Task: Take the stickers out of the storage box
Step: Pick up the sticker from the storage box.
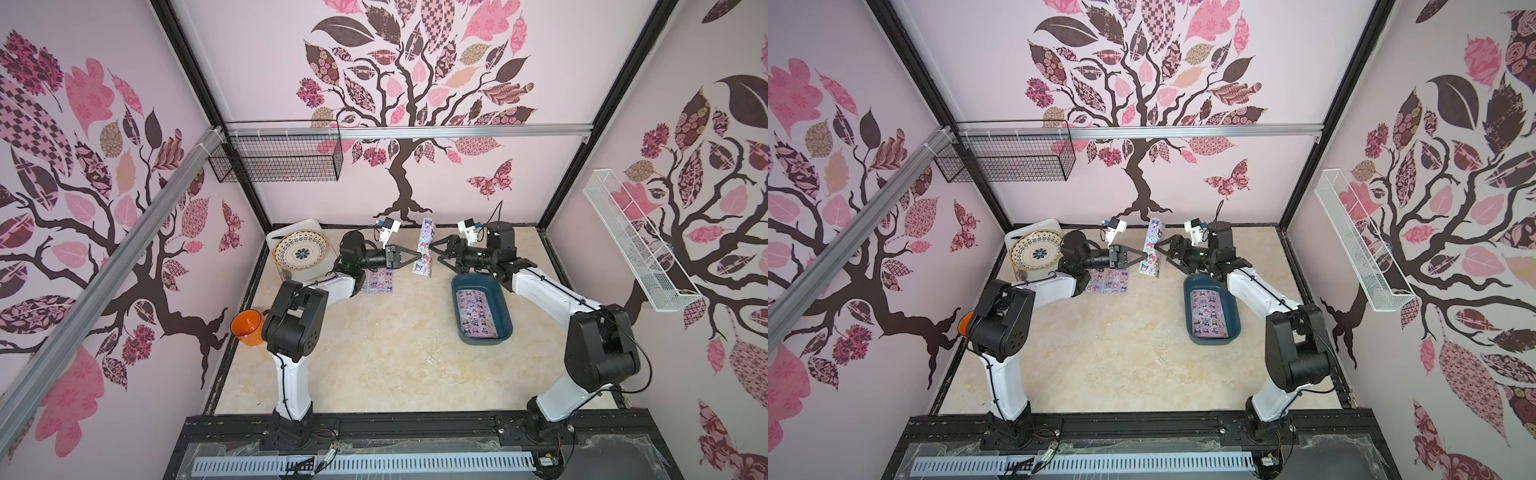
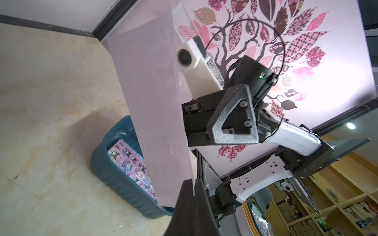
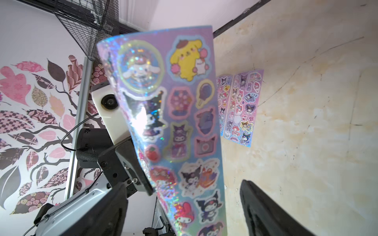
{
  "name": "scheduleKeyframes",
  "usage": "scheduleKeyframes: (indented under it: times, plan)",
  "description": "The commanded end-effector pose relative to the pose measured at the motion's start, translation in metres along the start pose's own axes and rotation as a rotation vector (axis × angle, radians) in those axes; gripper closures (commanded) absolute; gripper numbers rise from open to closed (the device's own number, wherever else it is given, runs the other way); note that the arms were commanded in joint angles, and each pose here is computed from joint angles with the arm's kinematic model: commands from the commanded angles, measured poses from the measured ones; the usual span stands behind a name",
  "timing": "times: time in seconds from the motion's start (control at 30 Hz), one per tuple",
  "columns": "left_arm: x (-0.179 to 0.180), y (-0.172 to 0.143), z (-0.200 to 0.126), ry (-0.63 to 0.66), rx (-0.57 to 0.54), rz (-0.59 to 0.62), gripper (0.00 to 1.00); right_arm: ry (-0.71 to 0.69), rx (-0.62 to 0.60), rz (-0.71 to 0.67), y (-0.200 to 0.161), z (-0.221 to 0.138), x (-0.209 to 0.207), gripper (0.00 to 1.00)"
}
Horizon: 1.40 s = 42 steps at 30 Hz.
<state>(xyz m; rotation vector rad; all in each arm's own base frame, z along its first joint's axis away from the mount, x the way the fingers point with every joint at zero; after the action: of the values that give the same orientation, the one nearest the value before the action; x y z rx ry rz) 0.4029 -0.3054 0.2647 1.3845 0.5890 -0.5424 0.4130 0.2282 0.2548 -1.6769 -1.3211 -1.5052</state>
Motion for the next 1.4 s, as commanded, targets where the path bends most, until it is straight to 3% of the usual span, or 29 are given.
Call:
scheduleKeyframes:
  times: [0.0,0.33,0.67,1.07,1.2,1.37]
  plan:
    - [-0.012,0.009,0.002,-0.061,-0.044,-0.012,1.0,0.148,0.017,-0.011,0.004,0.0,0.028,0.09]
    - [-0.015,0.008,0.008,-0.076,-0.032,-0.012,1.0,0.229,0.058,-0.03,-0.001,0.0,0.045,0.11]
    - [0.005,0.015,-0.016,0.007,-0.105,-0.027,1.0,0.234,0.062,-0.055,-0.005,-0.006,0.055,0.15]
    - [0.017,0.007,-0.016,0.052,-0.073,-0.038,1.0,0.281,0.068,-0.079,-0.008,-0.015,0.073,0.21]
    - [0.018,0.006,-0.016,0.063,-0.068,-0.035,1.0,0.254,0.061,-0.076,-0.007,-0.014,0.068,0.31]
    - [0.017,0.006,-0.017,0.069,-0.065,-0.03,1.0,0.171,0.047,-0.062,-0.005,-0.009,0.05,0.49]
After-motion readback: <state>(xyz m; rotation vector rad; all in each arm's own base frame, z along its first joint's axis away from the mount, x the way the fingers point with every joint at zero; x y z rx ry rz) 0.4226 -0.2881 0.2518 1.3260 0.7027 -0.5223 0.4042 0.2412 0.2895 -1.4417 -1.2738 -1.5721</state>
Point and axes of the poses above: each gripper's point midway between its finger pads, its own z axis out along the fingers, its own x axis along the line the jaws close on, y = z × x, the point moved 1 cm from there along -z, back along the fingers, and after that the axes turned 9 degrees about z, right-handed, at the moved point
